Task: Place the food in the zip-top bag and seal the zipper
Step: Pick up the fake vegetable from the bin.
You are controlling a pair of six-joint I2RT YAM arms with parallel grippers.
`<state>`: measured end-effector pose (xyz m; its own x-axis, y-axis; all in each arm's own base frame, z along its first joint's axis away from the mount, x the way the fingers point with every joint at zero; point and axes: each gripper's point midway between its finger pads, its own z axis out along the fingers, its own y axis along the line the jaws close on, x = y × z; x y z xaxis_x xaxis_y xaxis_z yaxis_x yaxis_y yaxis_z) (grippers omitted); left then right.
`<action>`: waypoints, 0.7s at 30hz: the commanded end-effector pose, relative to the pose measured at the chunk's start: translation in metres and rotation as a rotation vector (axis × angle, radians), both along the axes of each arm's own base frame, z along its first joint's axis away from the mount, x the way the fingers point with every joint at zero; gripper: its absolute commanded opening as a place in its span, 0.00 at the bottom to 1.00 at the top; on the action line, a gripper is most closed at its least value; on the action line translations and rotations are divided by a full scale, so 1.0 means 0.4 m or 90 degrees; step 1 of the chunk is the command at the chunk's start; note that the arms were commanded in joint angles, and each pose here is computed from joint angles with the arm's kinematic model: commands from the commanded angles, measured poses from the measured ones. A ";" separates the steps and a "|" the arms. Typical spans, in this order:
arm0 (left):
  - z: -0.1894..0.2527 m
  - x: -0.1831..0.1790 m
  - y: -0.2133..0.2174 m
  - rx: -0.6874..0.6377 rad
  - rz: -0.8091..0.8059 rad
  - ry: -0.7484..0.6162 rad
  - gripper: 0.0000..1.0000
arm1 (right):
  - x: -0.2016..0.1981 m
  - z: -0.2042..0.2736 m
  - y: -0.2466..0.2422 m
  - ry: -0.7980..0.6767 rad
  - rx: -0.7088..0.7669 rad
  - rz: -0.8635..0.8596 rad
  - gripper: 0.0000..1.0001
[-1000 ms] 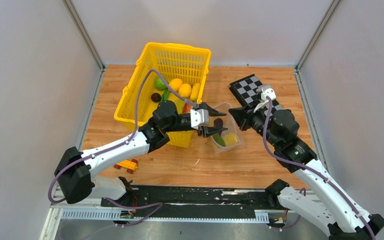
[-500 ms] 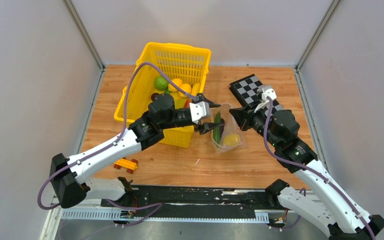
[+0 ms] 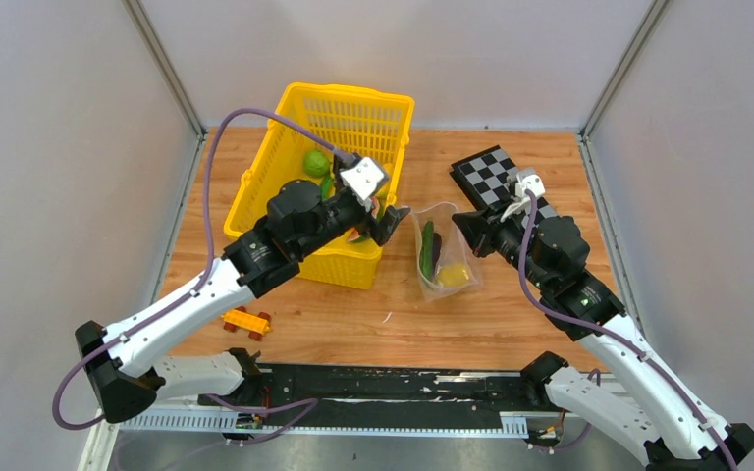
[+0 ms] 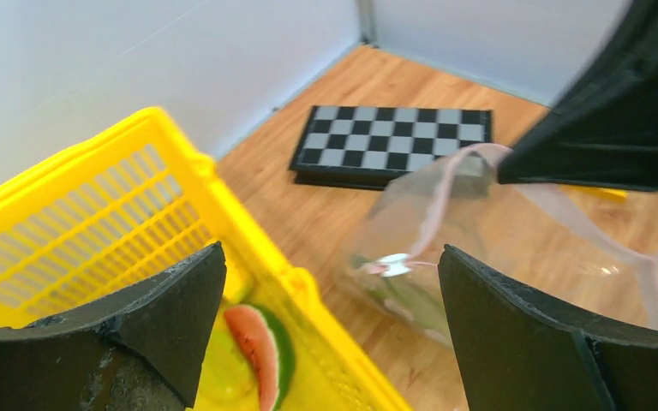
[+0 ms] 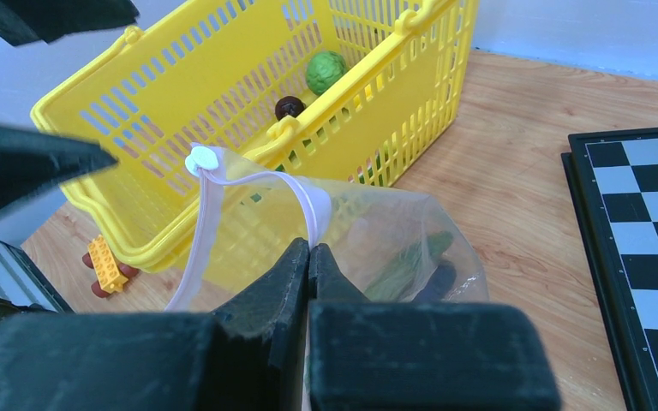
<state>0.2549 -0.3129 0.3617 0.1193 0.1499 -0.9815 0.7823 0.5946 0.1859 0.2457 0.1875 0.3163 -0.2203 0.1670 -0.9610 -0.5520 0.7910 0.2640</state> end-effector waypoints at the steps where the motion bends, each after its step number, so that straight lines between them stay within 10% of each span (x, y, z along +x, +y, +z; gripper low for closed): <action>1: 0.063 0.059 0.119 -0.051 0.161 0.039 1.00 | 0.001 0.059 -0.011 -0.042 0.022 -0.011 0.00; 13: -0.106 0.200 0.345 -0.121 0.434 0.288 1.00 | -0.003 0.057 -0.011 -0.036 0.027 -0.011 0.00; 21: -0.249 0.239 0.369 -0.006 0.523 0.423 1.00 | -0.004 0.056 -0.010 -0.034 0.028 -0.010 0.00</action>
<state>0.3474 -0.1728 0.2779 -0.4735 -0.0349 -0.8801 0.1845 0.9731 -0.1379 0.2454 0.1859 0.3178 -0.2150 0.1716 -0.9614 -0.5473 0.7941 0.2641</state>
